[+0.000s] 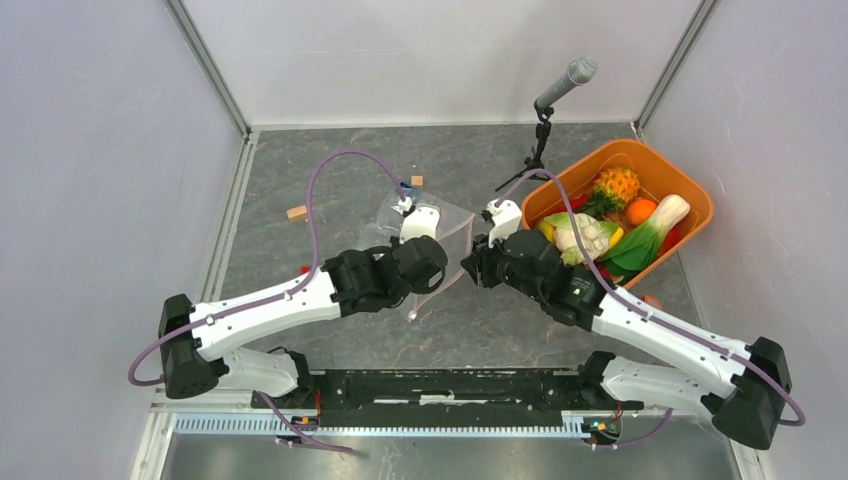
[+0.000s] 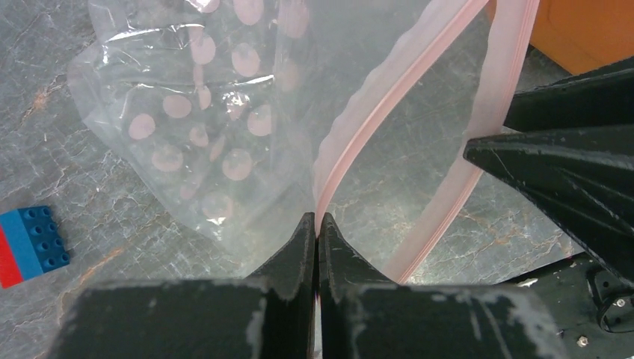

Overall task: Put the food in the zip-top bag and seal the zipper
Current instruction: Pick up the fake vegetable from the bin.

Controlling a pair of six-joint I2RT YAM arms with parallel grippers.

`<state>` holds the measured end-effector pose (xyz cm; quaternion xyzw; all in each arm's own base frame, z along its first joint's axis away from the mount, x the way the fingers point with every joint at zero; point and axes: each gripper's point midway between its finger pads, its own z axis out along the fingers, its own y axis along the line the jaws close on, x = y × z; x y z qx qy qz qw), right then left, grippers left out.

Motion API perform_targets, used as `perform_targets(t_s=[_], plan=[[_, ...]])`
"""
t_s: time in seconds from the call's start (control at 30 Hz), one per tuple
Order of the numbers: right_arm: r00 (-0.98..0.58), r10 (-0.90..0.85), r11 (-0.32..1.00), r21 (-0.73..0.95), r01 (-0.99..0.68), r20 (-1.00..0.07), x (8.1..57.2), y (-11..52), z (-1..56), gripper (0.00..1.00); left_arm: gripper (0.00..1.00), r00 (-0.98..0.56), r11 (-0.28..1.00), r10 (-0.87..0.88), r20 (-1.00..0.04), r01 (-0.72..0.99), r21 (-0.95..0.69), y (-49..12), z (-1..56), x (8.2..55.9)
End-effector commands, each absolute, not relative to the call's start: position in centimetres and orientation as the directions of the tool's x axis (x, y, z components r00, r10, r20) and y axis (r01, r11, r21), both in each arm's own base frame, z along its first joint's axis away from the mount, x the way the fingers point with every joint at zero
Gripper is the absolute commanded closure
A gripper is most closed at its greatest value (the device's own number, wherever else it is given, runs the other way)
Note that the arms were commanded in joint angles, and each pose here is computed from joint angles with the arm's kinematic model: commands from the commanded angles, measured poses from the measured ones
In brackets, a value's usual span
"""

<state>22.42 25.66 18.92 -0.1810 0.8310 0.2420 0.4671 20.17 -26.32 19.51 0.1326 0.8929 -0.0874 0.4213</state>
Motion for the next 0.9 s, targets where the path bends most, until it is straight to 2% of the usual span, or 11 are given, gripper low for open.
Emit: perform_targets(t_s=[0.0,0.2,0.27,0.33,0.53,0.63,0.77,0.87], plan=[[-0.458,-0.010,0.790,0.273,-0.548,-0.889,22.2,25.8,21.1,0.62,0.98,-0.583,0.948,0.081,-0.809,0.295,-0.118,-27.3,21.3,20.7],[-0.440,0.039,0.754,0.316,-0.576,-0.897,21.3,25.8,23.3,0.59,0.98,-0.566,0.943,0.087,-0.820,0.312,-0.115,-27.6,21.7,20.9],[-0.420,0.068,0.762,0.319,-0.564,-0.905,21.3,25.1,24.1,0.54,0.98,-0.564,0.941,0.089,-0.821,0.318,-0.115,-27.8,21.7,20.9],[-0.388,0.097,0.779,0.312,-0.543,-0.917,21.5,24.1,25.1,0.53,0.98,-0.564,0.940,0.096,-0.820,0.322,-0.111,-27.8,21.5,20.9],[-0.243,0.126,0.920,0.205,-0.335,-0.962,23.4,17.7,27.5,0.46,0.98,-0.568,0.936,0.107,-0.816,0.334,-0.110,-27.9,21.0,20.8],[-0.214,0.087,0.981,0.121,-0.153,-0.973,24.3,13.6,27.9,0.45,0.98,-0.569,0.935,0.110,-0.815,0.336,-0.108,-28.0,20.8,20.7],[-0.244,0.002,0.998,-0.015,0.067,-0.970,25.5,8.2,27.7,0.30,0.98,-0.571,0.933,0.109,-0.814,0.341,-0.114,-28.0,20.8,20.6],[-0.310,-0.038,0.990,-0.079,0.121,-0.950,27.1,5.0,26.1,0.14,0.98,-0.571,0.930,0.102,-0.815,0.345,-0.125,-28.2,20.9,20.6]])
